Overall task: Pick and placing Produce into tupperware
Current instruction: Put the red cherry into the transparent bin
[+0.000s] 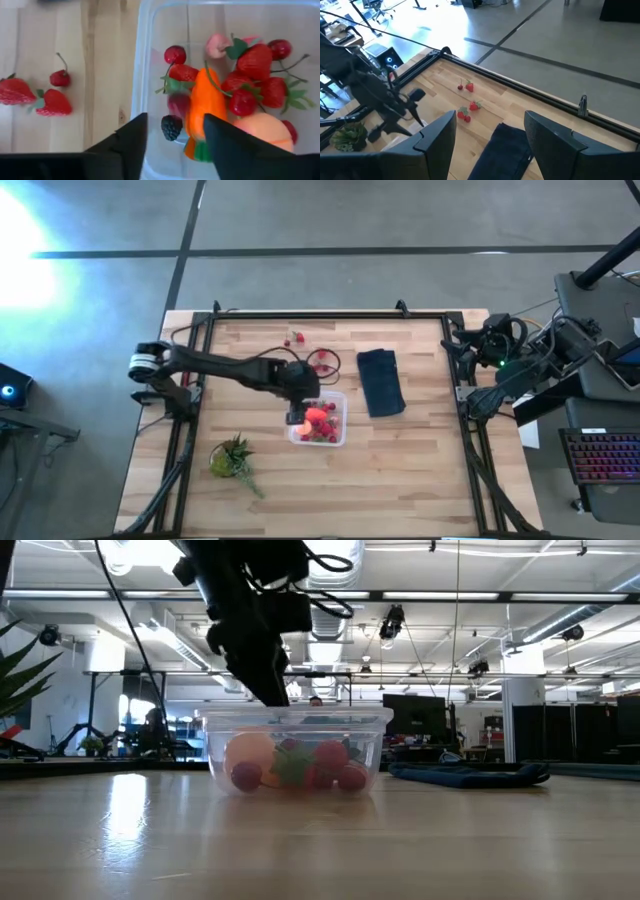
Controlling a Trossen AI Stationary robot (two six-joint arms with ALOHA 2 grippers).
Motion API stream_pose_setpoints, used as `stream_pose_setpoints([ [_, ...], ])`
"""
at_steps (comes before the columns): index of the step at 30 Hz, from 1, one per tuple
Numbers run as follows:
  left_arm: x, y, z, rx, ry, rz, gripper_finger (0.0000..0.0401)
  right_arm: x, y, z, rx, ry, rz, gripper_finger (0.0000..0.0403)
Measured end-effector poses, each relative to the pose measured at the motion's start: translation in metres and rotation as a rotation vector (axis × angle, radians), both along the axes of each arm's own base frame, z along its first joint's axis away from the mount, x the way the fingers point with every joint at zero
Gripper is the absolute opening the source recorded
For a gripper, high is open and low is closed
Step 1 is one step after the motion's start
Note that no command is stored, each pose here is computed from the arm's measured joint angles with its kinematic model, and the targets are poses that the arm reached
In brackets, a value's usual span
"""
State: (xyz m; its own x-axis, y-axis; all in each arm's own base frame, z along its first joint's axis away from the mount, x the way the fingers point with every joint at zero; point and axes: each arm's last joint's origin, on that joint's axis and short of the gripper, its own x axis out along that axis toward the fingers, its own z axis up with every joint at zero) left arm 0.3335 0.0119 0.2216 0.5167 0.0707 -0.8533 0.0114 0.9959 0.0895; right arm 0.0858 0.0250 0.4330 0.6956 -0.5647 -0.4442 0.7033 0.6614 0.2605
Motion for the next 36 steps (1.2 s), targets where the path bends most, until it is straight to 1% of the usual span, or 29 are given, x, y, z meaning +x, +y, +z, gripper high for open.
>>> stream_pose_setpoints([
  [2, 0.004, -0.002, -0.002, 0.000, 0.014, -0.007, 0.0201, 0.000, 0.000, 0.000, 0.000, 0.000, 0.000, 0.0226],
  [4, 0.006, -0.002, 0.004, 0.000, 0.017, -0.007, 0.0223, 0.000, 0.000, 0.000, 0.006, 0.005, 0.007, 0.0226],
  [6, 0.008, -0.001, 0.015, 0.008, -0.003, 0.001, 0.0235, -0.002, -0.001, 0.000, 0.017, 0.010, 0.018, 0.0226],
  [8, 0.010, 0.005, 0.031, 0.016, -0.034, 0.063, 0.0240, -0.002, -0.001, 0.000, 0.008, 0.016, 0.024, 0.0226],
  [9, 0.012, 0.010, 0.042, 0.011, -0.063, 0.107, 0.0241, -0.004, -0.002, 0.000, 0.004, 0.017, 0.029, 0.0226],
  [11, 0.013, 0.023, 0.063, -0.033, -0.123, 0.223, 0.0241, -0.006, -0.003, 0.001, -0.003, 0.019, 0.034, 0.0226],
  [13, 0.014, 0.041, 0.081, -0.109, -0.198, 0.386, 0.0242, -0.007, -0.004, 0.001, -0.009, 0.014, 0.034, 0.0226],
  [16, 0.009, 0.074, 0.092, -0.245, -0.259, 0.649, 0.0242, -0.010, -0.006, 0.002, -0.006, 0.006, 0.034, 0.0226],
  [17, 0.007, 0.084, 0.092, -0.285, -0.271, 0.711, 0.0242, -0.011, -0.007, 0.002, -0.010, 0.005, 0.034, 0.0226],
  [18, 0.005, 0.092, 0.092, -0.314, -0.269, 0.745, 0.0242, -0.012, -0.007, 0.002, -0.022, 0.004, 0.032, 0.0226],
  [20, -0.003, 0.100, 0.091, -0.347, -0.209, 0.751, 0.0242, -0.013, -0.009, 0.003, -0.057, -0.003, 0.021, 0.0226],
  [22, -0.010, 0.101, 0.092, -0.370, -0.129, 0.736, 0.0242, -0.014, -0.010, 0.004, -0.079, -0.003, 0.017, 0.0226],
  [25, -0.020, 0.104, 0.090, -0.364, -0.032, 0.778, 0.0242, -0.016, -0.011, 0.004, -0.080, -0.007, 0.017, 0.0226],
  [27, -0.023, 0.115, 0.089, -0.364, -0.043, 0.830, 0.0242, -0.017, -0.011, 0.004, -0.079, -0.010, 0.017, 0.0226],
  [31, -0.034, 0.148, 0.089, -0.369, -0.095, 0.925, 0.0242, -0.019, -0.013, 0.005, -0.078, -0.021, 0.009, 0.0226],
  [32, -0.037, 0.155, 0.088, -0.356, -0.089, 0.919, 0.0242, -0.019, -0.013, 0.005, -0.078, -0.022, 0.009, 0.0226],
  [33, -0.041, 0.163, 0.086, -0.334, -0.077, 0.888, 0.0242, -0.019, -0.013, 0.005, -0.074, -0.025, 0.007, 0.0226],
  [36, -0.045, 0.180, 0.079, -0.237, -0.039, 0.754, 0.0242, -0.019, -0.013, 0.005, -0.060, -0.037, -0.001, 0.0226],
])
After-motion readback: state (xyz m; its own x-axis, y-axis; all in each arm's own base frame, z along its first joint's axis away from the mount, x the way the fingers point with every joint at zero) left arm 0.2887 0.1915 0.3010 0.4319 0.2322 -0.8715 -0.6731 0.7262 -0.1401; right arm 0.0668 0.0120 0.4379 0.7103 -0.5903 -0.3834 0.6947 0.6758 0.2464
